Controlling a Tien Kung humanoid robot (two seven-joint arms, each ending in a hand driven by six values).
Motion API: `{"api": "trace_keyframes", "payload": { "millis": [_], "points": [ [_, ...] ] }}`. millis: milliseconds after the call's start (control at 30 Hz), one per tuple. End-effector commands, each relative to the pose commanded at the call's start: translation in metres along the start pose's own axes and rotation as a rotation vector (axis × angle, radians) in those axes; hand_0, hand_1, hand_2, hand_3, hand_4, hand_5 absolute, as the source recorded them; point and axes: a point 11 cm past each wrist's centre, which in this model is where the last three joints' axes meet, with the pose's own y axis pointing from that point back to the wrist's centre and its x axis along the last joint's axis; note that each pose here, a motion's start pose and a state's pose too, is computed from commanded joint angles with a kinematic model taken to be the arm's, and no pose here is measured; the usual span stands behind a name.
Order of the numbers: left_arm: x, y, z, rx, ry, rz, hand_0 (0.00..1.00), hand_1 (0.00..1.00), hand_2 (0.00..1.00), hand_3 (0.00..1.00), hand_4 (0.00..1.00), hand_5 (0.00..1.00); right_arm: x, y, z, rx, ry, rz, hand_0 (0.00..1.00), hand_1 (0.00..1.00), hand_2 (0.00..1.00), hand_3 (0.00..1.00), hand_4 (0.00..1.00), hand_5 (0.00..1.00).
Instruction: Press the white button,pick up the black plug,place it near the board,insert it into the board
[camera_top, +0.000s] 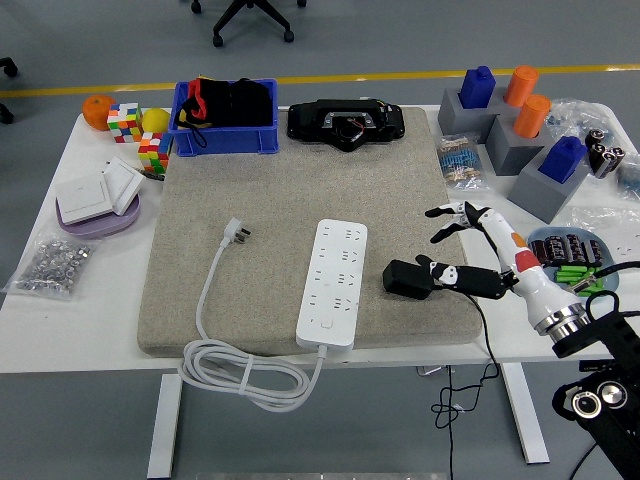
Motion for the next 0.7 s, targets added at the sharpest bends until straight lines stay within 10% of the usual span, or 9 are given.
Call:
{"api": "trace_keyframes", "payload": {
  "millis": [133,167,700],
  "points": [
    [0.001,0.0,0.0,0.001,0.001,0.001,0.773,0.709,0.665,0.734,0.648,0.539,-0.014,-0.003,-0.004,0.006,0.006,-0.059,0.159,0.068,0.153,0.62,0.23,0.002],
    [0.001,0.0,0.0,0.001,0.0,0.002,0.773,0.709,0.665,0.734,0.648,0.54,-0.018,-0.004,-0.005,0.008,0.008,-0.081,0.002,0.002,0.056,0.599,0.35,0.002],
    [0.002,0.0,0.001,-0.001,0.002,0.003,0.774,0.709,0.665,0.734,0.649,0.54,-0.062,-0.014,-0.009,-0.052,0.063,-0.32,0.002,0.002,0.041,0.609,0.293,0.002]
  ]
}}
